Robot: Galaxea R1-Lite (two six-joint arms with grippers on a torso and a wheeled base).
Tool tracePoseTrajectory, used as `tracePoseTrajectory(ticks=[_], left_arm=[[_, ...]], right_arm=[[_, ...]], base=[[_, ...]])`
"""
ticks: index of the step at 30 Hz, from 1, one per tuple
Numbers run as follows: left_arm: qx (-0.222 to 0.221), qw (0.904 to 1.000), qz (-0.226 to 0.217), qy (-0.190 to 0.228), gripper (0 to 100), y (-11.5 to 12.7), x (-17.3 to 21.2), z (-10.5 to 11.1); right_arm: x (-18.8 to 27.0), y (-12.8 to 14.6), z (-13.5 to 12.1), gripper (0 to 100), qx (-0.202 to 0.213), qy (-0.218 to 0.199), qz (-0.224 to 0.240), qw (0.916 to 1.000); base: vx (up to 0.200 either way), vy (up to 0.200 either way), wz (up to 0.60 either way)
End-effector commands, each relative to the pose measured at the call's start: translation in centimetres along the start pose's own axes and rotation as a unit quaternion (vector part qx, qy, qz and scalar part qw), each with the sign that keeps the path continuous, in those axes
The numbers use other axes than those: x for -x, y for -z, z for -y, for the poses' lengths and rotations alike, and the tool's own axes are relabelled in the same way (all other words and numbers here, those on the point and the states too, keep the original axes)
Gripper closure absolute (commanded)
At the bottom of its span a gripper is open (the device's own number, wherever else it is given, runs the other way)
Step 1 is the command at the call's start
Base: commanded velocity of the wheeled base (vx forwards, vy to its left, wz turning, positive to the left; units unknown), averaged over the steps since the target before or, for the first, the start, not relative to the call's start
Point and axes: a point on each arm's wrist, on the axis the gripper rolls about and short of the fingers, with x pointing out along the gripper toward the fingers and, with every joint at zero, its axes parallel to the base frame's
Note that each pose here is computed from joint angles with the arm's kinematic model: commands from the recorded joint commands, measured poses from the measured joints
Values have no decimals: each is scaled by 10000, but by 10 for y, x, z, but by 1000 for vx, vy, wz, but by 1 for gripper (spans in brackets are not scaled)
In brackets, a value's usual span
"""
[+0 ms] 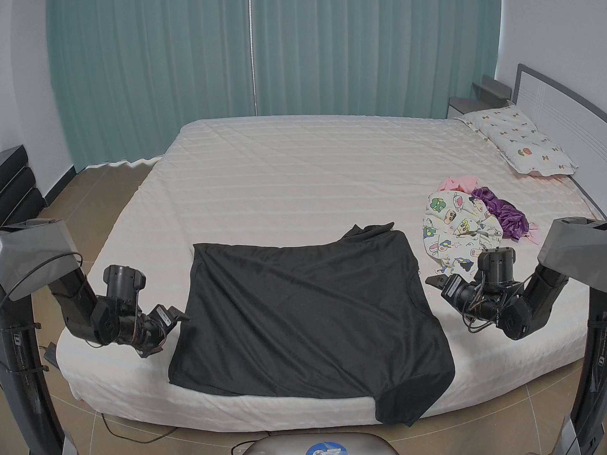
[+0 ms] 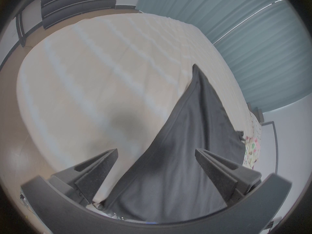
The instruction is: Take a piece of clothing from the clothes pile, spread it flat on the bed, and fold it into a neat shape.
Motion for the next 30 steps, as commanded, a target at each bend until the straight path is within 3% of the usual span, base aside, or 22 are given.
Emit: tracePoseTrajectory(ticks=[1, 8, 16, 17, 21, 30], left_arm=[[-223, 9994, -241, 109, 0, 39, 27, -16], [-566, 9983, -50, -136, 0, 51, 21, -11], [-758, 9967, 239, -139, 0, 56, 2, -4], [-857, 9949, 395, -348, 0, 57, -6, -7], [-1244, 9904, 379, -467, 0, 59, -8, -10], [-1375, 9887, 363, -466, 0, 62, -14, -5]], right_arm=[[40, 18, 7, 0, -19, -26, -88, 10000], [44, 20, 10, 0, -49, -39, -57, 10000], [44, 20, 8, 0, -158, -68, -55, 9998], [44, 21, 7, 0, -150, -77, -65, 9998], [44, 20, 7, 0, -149, -82, -60, 9998], [43, 23, 10, 0, -145, -33, -118, 9998]], base=[[0, 0, 0], [0, 0, 0], [0, 0, 0], [0, 0, 0], [0, 0, 0], [0, 0, 0]])
